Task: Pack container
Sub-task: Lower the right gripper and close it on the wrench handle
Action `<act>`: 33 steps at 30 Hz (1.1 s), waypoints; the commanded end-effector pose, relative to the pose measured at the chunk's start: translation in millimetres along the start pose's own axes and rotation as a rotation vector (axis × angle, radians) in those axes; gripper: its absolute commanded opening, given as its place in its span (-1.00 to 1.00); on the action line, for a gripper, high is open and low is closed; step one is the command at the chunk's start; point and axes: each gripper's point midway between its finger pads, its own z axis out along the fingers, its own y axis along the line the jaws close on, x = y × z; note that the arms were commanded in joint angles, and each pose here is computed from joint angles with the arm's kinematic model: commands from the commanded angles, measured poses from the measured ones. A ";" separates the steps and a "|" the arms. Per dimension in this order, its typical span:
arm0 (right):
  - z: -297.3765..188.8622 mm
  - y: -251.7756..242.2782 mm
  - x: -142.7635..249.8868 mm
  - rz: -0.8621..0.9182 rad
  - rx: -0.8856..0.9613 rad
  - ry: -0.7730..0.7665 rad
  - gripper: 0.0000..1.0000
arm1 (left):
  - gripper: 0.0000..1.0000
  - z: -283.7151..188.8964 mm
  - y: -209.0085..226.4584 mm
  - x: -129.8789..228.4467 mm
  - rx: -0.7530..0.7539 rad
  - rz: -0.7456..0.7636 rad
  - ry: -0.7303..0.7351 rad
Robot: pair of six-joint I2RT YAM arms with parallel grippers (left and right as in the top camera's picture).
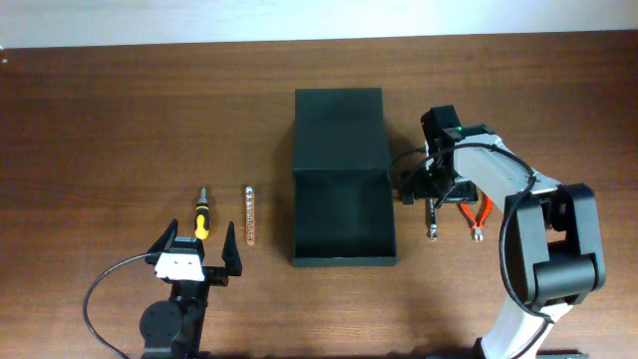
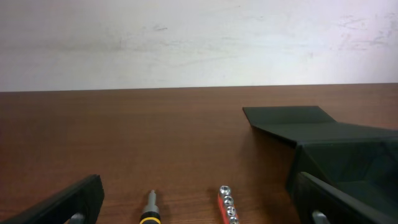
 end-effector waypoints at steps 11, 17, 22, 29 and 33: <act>3.7 4.9 3.1 -0.020 -0.034 0.016 0.98 | 0.98 -0.3 1.5 1.3 -0.006 0.015 0.002; 4.9 5.1 2.1 -0.020 -0.035 0.010 0.98 | 0.98 -0.3 1.5 1.3 -0.006 0.015 0.002; 7.0 4.9 3.8 -0.019 -0.035 0.012 0.98 | 0.99 -0.3 1.5 1.3 -0.006 0.015 0.002; 10.3 5.3 5.3 -0.020 -0.036 0.023 0.98 | 0.98 -0.3 1.5 1.3 -0.006 0.015 0.002; 12.8 5.2 6.4 -0.020 -0.035 0.031 0.98 | 0.99 -0.3 1.5 1.3 -0.006 0.015 0.002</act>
